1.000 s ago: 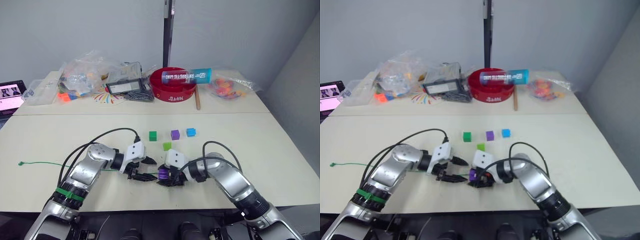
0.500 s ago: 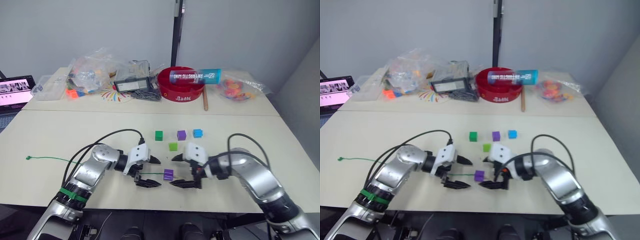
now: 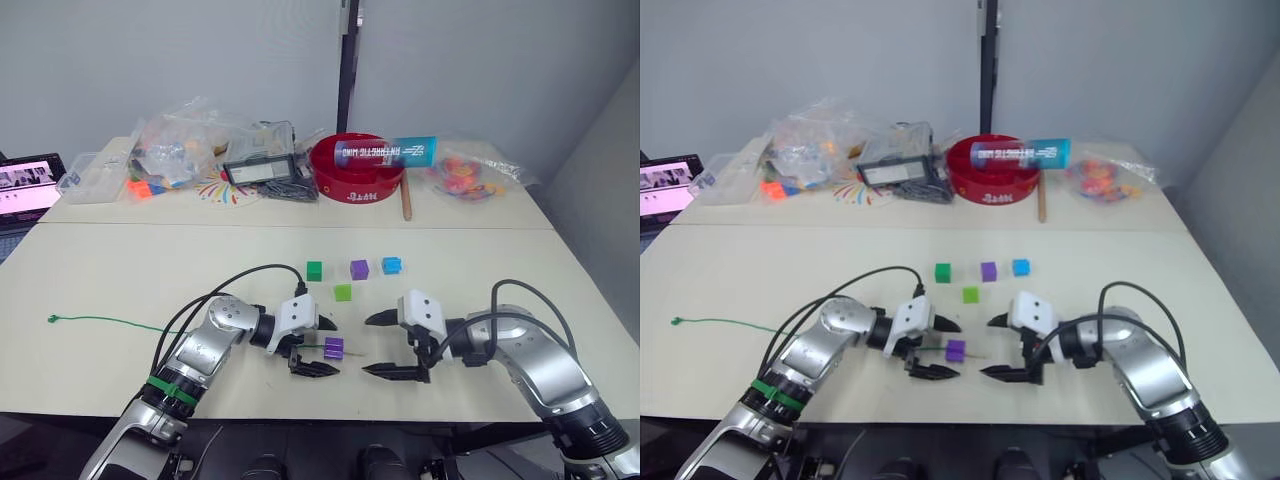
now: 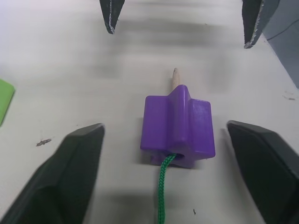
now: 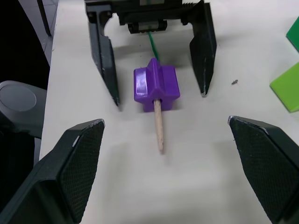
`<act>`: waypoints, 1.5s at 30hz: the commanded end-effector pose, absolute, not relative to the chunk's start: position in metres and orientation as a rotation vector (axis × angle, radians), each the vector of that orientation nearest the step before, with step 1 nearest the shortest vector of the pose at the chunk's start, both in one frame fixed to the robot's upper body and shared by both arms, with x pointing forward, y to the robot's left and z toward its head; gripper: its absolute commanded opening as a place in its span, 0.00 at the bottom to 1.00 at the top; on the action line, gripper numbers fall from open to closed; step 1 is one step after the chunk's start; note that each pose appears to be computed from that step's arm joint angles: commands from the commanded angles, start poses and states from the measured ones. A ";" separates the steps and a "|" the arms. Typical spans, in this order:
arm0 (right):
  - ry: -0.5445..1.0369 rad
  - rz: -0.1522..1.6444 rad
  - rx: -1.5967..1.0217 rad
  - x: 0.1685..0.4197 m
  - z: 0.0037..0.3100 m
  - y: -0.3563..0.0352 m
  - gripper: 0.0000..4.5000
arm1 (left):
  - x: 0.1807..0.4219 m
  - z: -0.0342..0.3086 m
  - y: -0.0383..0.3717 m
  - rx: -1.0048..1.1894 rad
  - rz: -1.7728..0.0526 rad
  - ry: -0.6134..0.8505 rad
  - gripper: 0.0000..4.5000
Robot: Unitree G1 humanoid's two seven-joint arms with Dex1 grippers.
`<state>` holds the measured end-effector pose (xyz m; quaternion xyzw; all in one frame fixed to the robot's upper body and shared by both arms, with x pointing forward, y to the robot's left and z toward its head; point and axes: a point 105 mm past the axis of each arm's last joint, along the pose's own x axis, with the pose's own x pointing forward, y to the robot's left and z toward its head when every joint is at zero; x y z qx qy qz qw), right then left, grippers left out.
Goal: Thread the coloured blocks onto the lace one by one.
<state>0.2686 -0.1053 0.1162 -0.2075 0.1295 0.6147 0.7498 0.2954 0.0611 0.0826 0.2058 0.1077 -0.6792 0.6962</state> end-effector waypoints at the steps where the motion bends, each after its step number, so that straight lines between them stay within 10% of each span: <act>1: 0.234 1.350 -0.472 0.270 0.126 -0.101 1.00 | 0.297 0.086 0.058 0.487 -1.525 0.218 0.67; 6: 0.252 1.347 -0.483 0.269 0.120 -0.100 1.00 | 0.297 0.082 0.057 0.502 -1.527 0.221 0.30; 18: 0.306 1.297 -0.546 0.286 0.094 -0.090 1.00 | 0.297 0.079 0.059 0.537 -1.538 0.218 0.29; 32: 0.313 1.301 -0.552 0.286 0.092 -0.090 0.00 | 0.295 0.077 0.060 0.558 -1.549 0.233 0.29; 45: 0.314 1.354 -0.580 0.283 0.089 -0.084 0.00 | 0.305 0.087 0.138 0.586 -1.416 0.260 0.29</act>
